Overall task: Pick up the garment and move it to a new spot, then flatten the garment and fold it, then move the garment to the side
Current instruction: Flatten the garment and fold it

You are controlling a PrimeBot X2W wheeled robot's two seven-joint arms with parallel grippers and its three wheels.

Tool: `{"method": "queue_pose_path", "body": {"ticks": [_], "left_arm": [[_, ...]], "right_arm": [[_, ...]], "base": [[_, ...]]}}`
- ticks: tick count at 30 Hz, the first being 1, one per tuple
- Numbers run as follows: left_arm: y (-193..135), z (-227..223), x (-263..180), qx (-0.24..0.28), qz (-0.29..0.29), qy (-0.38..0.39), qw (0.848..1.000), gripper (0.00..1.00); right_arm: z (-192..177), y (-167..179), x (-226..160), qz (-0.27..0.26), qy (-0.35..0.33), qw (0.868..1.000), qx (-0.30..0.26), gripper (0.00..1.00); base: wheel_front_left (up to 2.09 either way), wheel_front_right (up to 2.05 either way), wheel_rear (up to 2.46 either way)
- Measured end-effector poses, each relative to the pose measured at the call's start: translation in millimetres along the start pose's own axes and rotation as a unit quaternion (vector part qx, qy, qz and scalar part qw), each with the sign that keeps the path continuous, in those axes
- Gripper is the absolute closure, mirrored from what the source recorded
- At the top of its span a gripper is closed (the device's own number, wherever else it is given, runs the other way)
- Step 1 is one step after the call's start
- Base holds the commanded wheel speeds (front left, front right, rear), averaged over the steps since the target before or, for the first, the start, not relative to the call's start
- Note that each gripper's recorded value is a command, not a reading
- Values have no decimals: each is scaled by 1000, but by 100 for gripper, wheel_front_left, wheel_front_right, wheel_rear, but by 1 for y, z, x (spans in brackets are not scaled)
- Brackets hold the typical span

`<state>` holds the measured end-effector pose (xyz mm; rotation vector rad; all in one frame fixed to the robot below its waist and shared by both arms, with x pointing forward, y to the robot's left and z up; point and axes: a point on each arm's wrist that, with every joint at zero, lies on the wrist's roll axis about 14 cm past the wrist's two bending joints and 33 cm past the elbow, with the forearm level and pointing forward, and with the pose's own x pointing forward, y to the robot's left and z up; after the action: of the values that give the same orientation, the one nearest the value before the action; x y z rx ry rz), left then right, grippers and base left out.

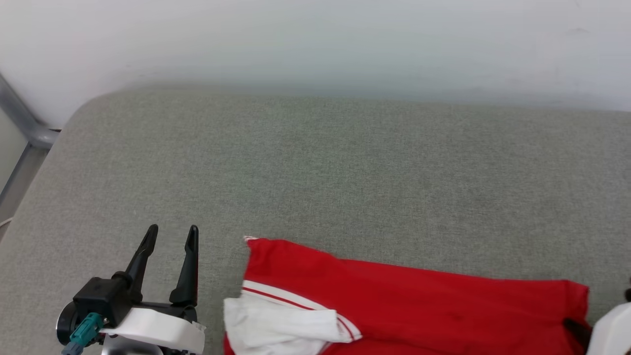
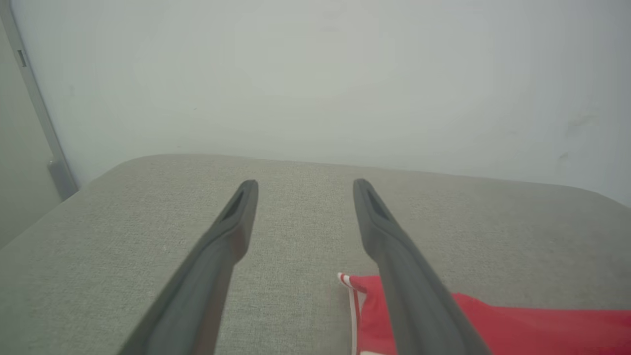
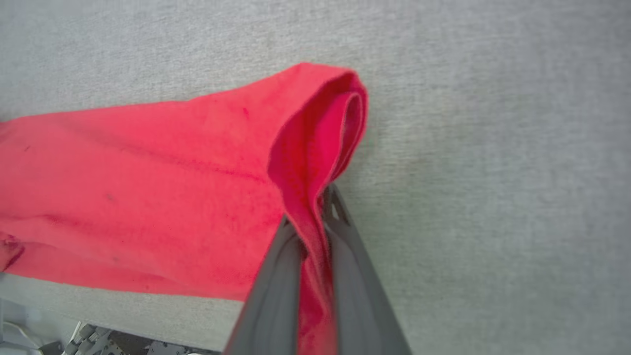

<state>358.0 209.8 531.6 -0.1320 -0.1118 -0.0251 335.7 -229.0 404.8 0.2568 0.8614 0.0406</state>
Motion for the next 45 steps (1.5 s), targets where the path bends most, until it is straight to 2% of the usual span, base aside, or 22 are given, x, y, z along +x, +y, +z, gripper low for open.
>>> {"method": "queue_pose_path", "body": {"ticks": [7, 10, 12, 14, 17, 21, 24, 26, 29, 35, 42, 45], "left_arm": [[-6, -1, -2, -1, -9, 3, 1000, 0], [-7, -2, -4, -1, -9, 6, 1000, 0], [-8, -1, -5, -2, -10, 5, 1000, 0], [-9, -1, -7, -2, -11, 4, 1000, 0], [-8, 0, -8, -3, -10, 5, 1000, 0], [-8, -2, -11, -4, -10, 10, 1000, 0], [-7, -1, -12, -4, -7, 10, 1000, 0], [-5, 0, -12, -6, -4, 7, 1000, 0], [-2, 1, -13, -6, -1, 6, 1000, 0], [4, 1, -9, -8, 8, 7, 1000, 0], [14, -7, -3, -12, 21, 15, 1000, 0], [18, -14, 1, -16, 29, 22, 999, 0]], "right_arm": [[10, -49, -26, -55, -22, 997, 58, 100], [3, -41, -29, -22, -22, 992, 125, 100], [1, -23, -27, 31, -16, 982, 183, 100], [-1, 0, -27, 100, 1, 966, 237, 100], [-4, 21, -29, 175, 28, 943, 283, 100], [-11, 64, -24, 301, 65, 881, 360, 100], [-13, 96, -21, 359, 87, 846, 385, 100], [-12, 117, -19, 389, 97, 826, 396, 100], [-12, 151, -18, 426, 115, 805, 395, 100], [-10, 213, -15, 476, 151, 780, 376, 100], [-14, 269, -9, 506, 191, 772, 335, 100], [-18, 283, -1, 504, 201, 776, 321, 100]], "base": [[0, 0, 0], [0, 0, 0], [0, 0, 0], [0, 0, 0], [0, 0, 0], [0, 0, 0], [0, 0, 0], [0, 0, 0], [0, 0, 0], [0, 0, 0], [0, 0, 0], [0, 0, 0]]}}
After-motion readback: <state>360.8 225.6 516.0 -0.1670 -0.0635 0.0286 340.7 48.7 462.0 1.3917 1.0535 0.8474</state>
